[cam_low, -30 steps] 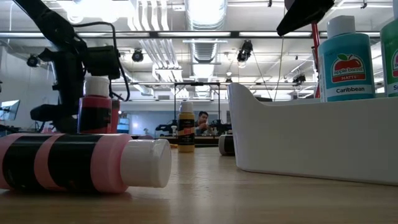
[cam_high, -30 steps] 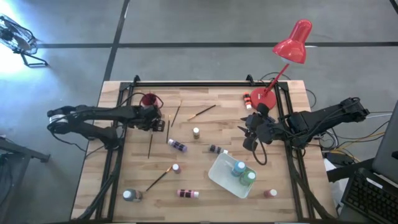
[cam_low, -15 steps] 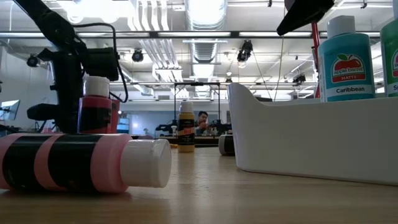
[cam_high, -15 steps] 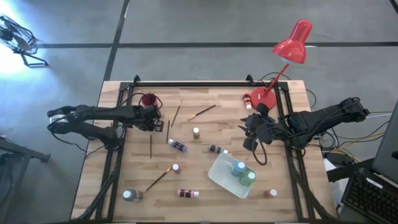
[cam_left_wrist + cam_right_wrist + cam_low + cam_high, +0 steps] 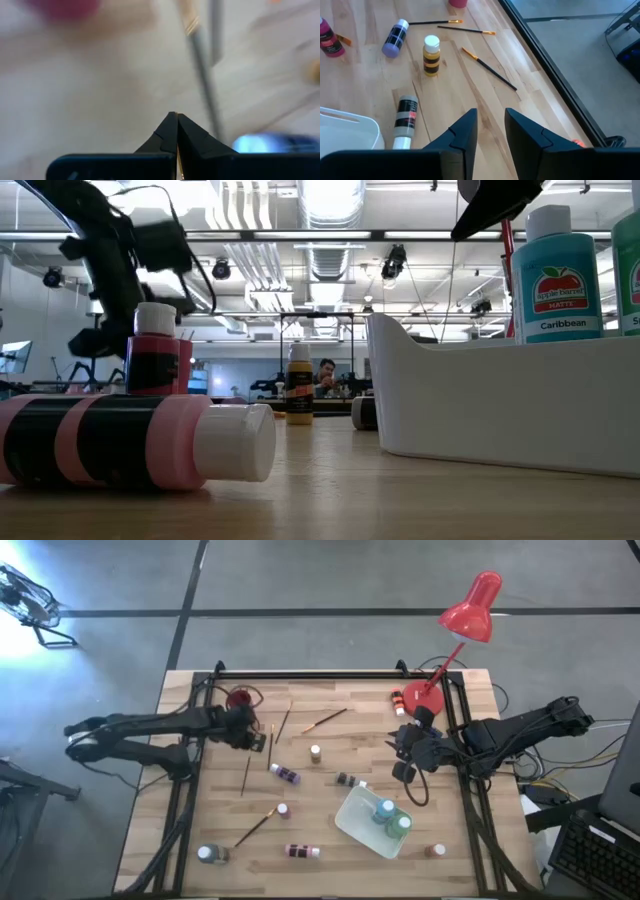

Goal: Pick & Place Paint Supplies
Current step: Put the orange paintbrush into the pink cup

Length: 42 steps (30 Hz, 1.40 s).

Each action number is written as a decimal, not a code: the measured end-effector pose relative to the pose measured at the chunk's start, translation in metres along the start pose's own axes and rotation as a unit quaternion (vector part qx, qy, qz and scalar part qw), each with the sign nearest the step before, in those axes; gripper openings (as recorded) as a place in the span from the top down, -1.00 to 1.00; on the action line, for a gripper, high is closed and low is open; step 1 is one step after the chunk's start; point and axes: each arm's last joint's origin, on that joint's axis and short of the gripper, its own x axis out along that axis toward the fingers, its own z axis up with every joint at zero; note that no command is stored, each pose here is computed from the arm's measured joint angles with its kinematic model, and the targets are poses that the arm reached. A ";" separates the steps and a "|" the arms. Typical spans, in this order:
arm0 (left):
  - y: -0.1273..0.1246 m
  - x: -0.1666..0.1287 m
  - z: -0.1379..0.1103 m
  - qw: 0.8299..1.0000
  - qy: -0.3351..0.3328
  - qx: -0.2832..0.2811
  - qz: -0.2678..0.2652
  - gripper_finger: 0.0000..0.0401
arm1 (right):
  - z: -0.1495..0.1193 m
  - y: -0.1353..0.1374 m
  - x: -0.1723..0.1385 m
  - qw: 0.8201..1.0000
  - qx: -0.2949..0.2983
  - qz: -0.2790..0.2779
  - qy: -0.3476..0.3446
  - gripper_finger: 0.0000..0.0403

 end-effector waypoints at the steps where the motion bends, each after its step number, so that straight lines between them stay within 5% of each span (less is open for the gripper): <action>1: -0.002 -0.006 0.001 1.000 -0.011 0.007 -0.012 0.99 | 0.000 0.000 0.000 1.000 0.001 0.000 0.000 0.54; 5: -0.019 -0.041 0.012 0.989 -0.102 0.057 -0.086 0.99 | 0.000 0.000 0.000 1.000 0.001 -0.003 -0.002 0.56; 10: -0.032 -0.082 0.026 0.953 -0.245 0.128 -0.124 1.00 | 0.002 0.000 -0.001 1.000 0.004 -0.002 -0.005 0.57; 17: -0.039 -0.128 0.041 0.883 -0.421 0.200 -0.050 1.00 | 0.003 -0.001 -0.002 1.000 0.015 -0.002 -0.008 0.45; 24: -0.038 -0.152 0.047 0.828 -0.512 0.228 0.035 1.00 | 0.003 -0.001 -0.002 1.000 0.015 -0.002 -0.008 0.34; 31: -0.032 -0.152 0.051 0.808 -0.539 0.206 0.117 1.00 | 0.004 0.000 -0.002 1.000 0.018 -0.002 -0.009 0.30; 42: -0.016 -0.110 0.050 0.785 -0.567 0.207 0.137 1.00 | 0.004 0.000 -0.002 1.000 0.021 0.000 -0.010 0.43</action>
